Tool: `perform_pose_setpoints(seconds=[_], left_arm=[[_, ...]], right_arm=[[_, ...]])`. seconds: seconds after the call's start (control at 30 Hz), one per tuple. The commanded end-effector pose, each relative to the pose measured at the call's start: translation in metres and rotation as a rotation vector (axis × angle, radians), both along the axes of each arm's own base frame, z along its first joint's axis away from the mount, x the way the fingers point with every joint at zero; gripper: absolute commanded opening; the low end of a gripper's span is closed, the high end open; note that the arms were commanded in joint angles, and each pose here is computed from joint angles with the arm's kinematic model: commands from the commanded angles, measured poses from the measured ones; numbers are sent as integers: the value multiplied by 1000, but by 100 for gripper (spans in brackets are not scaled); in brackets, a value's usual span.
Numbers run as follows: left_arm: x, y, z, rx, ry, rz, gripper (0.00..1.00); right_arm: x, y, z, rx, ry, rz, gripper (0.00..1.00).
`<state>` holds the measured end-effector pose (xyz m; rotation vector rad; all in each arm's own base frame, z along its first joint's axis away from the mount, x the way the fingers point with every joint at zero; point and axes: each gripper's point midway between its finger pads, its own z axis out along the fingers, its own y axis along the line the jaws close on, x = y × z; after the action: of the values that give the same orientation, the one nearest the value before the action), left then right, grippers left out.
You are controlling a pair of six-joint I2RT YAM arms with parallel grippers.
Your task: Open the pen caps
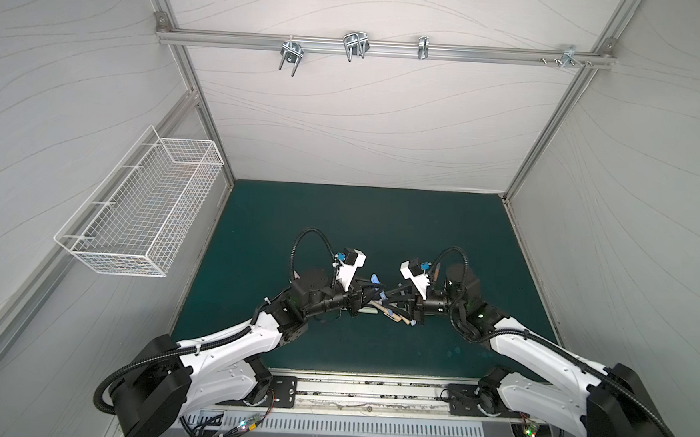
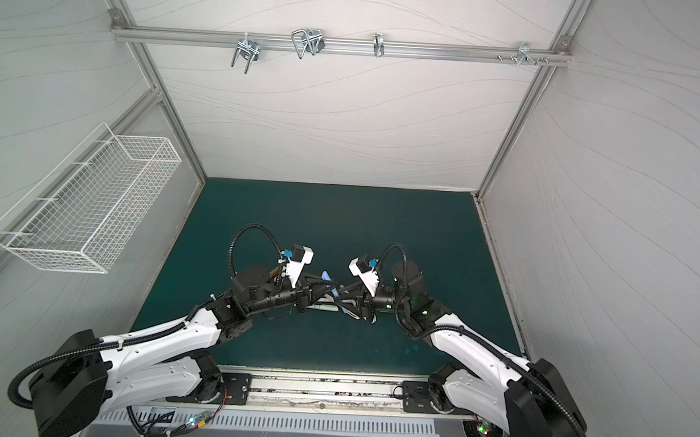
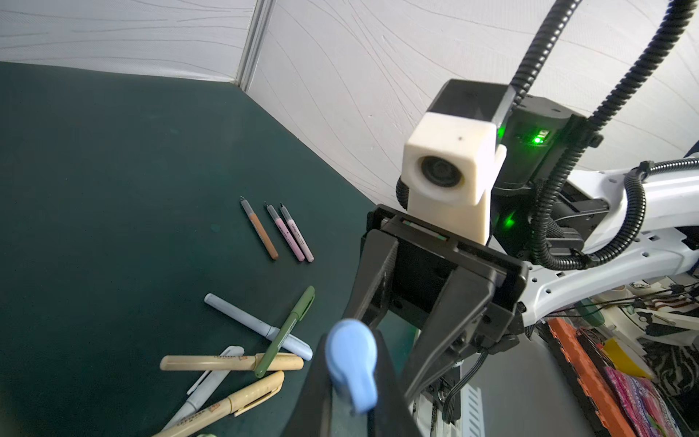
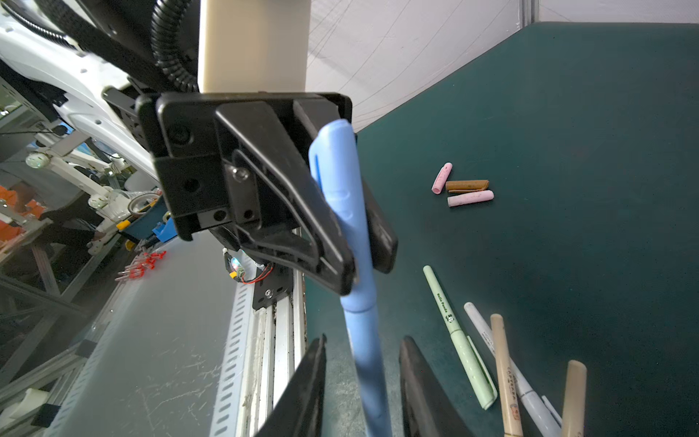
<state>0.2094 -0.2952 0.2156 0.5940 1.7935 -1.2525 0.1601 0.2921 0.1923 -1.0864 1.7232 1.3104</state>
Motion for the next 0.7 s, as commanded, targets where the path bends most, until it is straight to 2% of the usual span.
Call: perform_pose_setpoints(seconds=[0.0, 0.4, 0.67], left_arm=[[0, -6, 23, -60, -44, -29, 0], [-2, -3, 28, -75, -48, -25, 0], [0, 1, 28, -63, -57, 2, 0]], right_arm=[[2, 5, 9, 4, -51, 7, 31], [-4, 9, 5, -9, -87, 24, 22], [-4, 10, 6, -15, -90, 25, 0]])
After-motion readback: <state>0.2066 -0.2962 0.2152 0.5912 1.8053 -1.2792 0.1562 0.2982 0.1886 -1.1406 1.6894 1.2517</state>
